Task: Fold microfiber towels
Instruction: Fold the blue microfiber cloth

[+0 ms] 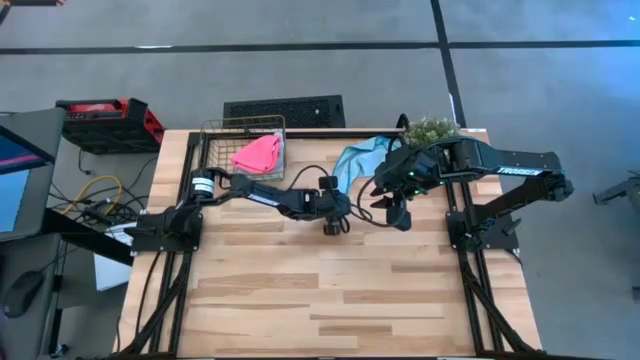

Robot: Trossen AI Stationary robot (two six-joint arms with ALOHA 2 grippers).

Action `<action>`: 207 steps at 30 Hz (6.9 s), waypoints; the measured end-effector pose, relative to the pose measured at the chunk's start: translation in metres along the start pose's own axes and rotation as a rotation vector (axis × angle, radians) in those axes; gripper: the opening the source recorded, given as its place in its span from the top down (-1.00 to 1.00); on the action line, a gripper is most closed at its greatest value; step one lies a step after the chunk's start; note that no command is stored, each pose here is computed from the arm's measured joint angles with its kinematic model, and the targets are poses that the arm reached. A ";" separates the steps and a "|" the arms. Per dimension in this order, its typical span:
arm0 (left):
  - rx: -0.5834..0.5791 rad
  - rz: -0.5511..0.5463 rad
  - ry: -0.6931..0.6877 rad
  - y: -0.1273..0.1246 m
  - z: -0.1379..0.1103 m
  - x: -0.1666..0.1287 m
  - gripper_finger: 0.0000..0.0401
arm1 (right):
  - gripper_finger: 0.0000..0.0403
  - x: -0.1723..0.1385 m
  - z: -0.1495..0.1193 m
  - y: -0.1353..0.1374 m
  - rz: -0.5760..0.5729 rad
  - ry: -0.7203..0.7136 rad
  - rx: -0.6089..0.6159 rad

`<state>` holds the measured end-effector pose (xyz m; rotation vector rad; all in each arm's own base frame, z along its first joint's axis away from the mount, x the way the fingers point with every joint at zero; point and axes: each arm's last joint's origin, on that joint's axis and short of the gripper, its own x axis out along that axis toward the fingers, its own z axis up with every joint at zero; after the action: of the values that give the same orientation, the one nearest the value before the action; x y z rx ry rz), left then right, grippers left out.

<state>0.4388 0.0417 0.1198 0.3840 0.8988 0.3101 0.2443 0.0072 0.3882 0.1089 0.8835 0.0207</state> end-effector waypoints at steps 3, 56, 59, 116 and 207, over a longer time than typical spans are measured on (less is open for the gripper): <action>-0.016 -0.040 -0.001 0.003 -0.002 0.002 0.29 | 0.19 0.000 0.000 0.000 0.000 0.000 0.000; 0.028 -0.204 0.055 0.057 0.043 -0.229 1.00 | 0.19 0.105 0.039 -0.007 -0.059 -0.037 -0.307; -0.004 -0.208 0.043 0.056 0.043 -0.240 1.00 | 0.19 0.120 0.044 -0.007 -0.059 -0.066 -0.330; -0.097 -0.144 -0.111 0.085 0.064 -0.343 1.00 | 0.19 0.163 0.056 -0.025 0.086 -0.161 -0.382; -0.116 0.418 -0.091 0.140 0.103 -0.321 1.00 | 0.97 -0.046 -0.018 -0.031 -0.733 -0.074 0.047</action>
<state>0.3198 0.0127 0.4636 0.4741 0.7027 0.7196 0.2002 -0.0246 0.4091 -0.1742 0.8079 -0.6840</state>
